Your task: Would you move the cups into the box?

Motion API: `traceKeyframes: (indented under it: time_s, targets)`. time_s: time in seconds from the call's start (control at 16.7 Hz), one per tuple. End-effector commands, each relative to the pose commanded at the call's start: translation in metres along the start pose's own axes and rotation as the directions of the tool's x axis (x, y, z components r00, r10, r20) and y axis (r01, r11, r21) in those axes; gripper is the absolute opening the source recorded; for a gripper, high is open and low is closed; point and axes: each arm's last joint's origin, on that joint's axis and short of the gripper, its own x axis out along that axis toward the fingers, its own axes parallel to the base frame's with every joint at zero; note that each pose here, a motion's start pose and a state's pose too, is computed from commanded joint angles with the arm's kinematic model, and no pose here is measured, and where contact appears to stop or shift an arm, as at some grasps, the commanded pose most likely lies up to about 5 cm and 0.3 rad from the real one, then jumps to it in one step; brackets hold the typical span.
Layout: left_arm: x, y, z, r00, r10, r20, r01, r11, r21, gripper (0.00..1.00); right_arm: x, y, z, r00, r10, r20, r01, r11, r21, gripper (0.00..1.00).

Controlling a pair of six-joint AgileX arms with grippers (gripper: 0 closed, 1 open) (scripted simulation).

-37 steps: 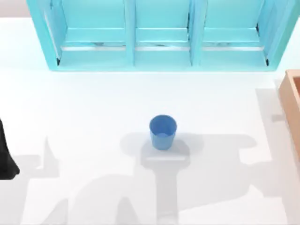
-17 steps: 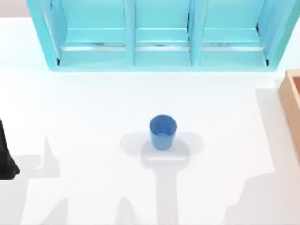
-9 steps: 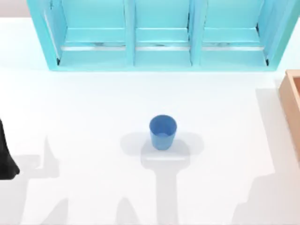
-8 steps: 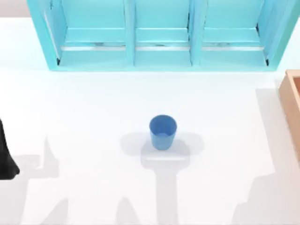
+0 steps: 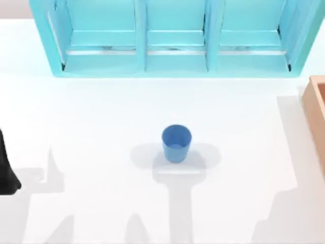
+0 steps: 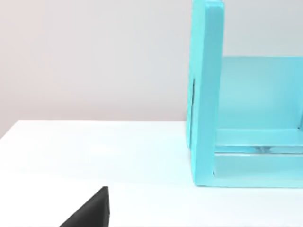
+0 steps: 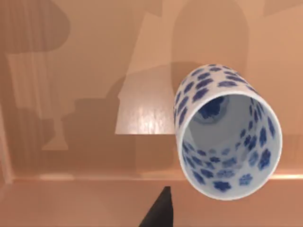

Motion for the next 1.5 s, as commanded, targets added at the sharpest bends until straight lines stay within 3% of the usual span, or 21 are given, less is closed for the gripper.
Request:
traceKeyframes:
  time_s: [0.12, 0.18, 0.78, 1.26, 1.5]
  targets:
    - [0.000, 0.000, 0.000, 1.000, 0.000, 0.000, 0.000, 1.000, 0.000, 1.00, 0.000, 0.000, 0.000, 1.000, 0.000, 0.000, 0.000, 1.000, 0.000, 0.98]
    - [0.000, 0.000, 0.000, 1.000, 0.000, 0.000, 0.000, 1.000, 0.000, 1.00, 0.000, 0.000, 0.000, 1.000, 0.000, 0.000, 0.000, 1.000, 0.000, 1.00]
    - [0.000, 0.000, 0.000, 1.000, 0.000, 0.000, 0.000, 1.000, 0.000, 1.00, -0.004, 0.000, 0.001, 1.000, 0.000, -0.001, 0.000, 1.000, -0.002, 1.00]
    - [0.000, 0.000, 0.000, 1.000, 0.000, 0.000, 0.000, 1.000, 0.000, 1.00, -0.085, -0.002, 0.003, 1.000, 0.001, -0.003, -0.001, 1.000, -0.001, 1.00]
    - [0.000, 0.000, 0.000, 1.000, 0.000, 0.000, 0.000, 1.000, 0.000, 1.00, -0.100, 0.000, 0.000, 1.000, 0.000, 0.000, 0.000, 1.000, 0.000, 1.00]
